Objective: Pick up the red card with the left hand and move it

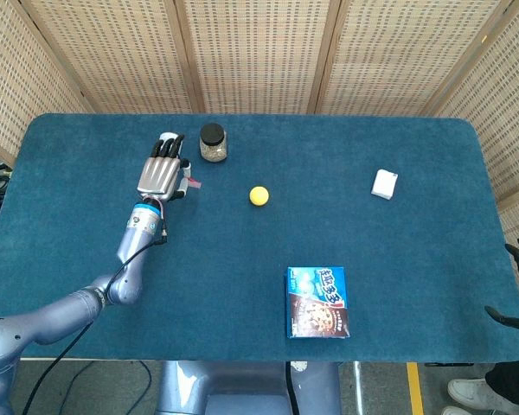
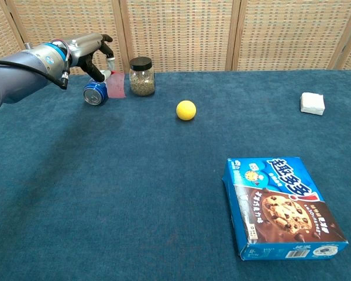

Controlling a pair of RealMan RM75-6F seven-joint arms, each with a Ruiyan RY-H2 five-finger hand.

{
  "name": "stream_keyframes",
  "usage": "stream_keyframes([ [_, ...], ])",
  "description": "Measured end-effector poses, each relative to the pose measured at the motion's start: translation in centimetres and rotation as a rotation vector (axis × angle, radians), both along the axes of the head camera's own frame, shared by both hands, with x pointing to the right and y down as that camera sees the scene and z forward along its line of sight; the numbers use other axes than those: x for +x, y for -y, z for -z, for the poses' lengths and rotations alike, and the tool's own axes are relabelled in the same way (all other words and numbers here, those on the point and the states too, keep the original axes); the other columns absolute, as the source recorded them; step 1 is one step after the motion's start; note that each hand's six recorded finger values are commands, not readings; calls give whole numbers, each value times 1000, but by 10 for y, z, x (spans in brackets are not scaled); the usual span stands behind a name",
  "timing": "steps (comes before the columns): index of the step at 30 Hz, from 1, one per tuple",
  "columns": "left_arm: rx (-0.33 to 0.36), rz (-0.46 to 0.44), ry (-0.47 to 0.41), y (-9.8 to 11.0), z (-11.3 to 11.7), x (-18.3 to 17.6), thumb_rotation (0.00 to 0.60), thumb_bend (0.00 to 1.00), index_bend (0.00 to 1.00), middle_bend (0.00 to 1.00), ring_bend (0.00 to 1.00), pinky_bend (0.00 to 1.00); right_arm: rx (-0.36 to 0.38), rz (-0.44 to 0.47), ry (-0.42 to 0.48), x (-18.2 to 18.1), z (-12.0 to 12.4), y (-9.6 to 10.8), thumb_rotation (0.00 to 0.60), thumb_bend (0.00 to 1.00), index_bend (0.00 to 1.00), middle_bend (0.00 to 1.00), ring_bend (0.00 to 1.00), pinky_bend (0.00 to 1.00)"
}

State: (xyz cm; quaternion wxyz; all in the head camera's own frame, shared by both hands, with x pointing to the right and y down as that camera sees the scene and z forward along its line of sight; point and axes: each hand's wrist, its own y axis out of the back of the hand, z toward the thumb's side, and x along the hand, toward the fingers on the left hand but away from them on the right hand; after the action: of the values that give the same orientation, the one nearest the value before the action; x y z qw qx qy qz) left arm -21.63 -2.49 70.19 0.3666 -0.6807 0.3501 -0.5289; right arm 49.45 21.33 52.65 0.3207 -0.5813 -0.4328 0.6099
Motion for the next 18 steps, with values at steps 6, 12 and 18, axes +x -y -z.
stream_keyframes([
  [6,-35,-58,-106,-19,14,18,600,513,702,0,0,0,-1,11,3,-3,0,-1,600,0,65,0,0,0],
  [12,-149,-138,-287,-60,41,42,600,514,706,0,0,0,3,20,6,-6,2,-3,600,0,65,0,0,0],
  [18,-304,-219,-411,-106,73,51,600,515,707,0,0,0,12,26,9,-7,6,-5,600,0,65,0,0,0],
])
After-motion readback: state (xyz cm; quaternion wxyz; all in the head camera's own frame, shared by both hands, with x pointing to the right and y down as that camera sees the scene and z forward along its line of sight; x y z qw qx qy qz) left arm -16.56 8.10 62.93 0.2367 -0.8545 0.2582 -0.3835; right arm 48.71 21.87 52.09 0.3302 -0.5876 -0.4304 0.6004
